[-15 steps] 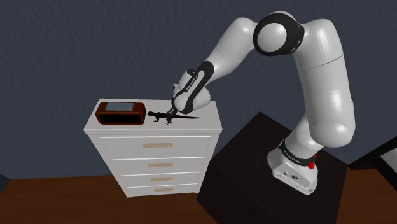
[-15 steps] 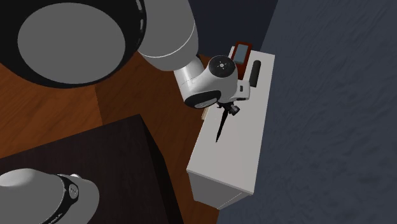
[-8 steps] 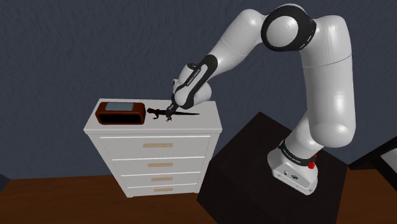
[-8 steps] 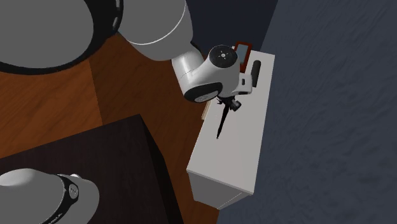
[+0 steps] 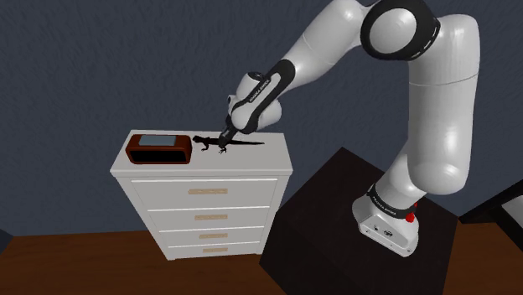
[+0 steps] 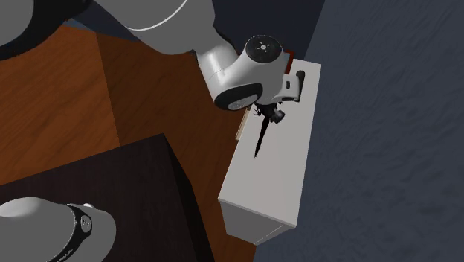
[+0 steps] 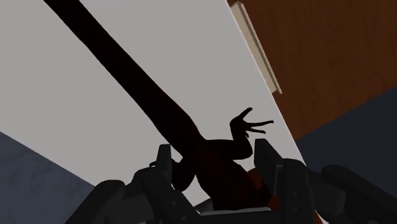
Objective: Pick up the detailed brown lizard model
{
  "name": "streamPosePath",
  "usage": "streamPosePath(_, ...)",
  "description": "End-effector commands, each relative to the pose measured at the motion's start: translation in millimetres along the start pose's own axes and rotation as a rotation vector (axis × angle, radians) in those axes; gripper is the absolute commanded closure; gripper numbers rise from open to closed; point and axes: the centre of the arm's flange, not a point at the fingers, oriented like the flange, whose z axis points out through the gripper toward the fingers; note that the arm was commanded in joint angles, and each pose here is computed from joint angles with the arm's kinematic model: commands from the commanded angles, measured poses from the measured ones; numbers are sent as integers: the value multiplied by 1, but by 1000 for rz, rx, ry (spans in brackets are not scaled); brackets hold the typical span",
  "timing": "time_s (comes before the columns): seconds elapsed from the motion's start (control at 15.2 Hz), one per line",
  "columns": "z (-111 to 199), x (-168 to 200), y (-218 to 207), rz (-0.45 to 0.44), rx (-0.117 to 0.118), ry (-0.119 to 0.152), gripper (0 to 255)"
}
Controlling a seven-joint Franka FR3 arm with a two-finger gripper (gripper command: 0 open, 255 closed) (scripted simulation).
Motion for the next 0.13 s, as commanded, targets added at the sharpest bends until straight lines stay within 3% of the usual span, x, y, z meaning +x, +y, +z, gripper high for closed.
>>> streamPosePath(0.0, -6, 2, 0, 0, 0, 0, 255)
streamPosePath(0.07, -6, 2, 0, 0, 0, 0, 255)
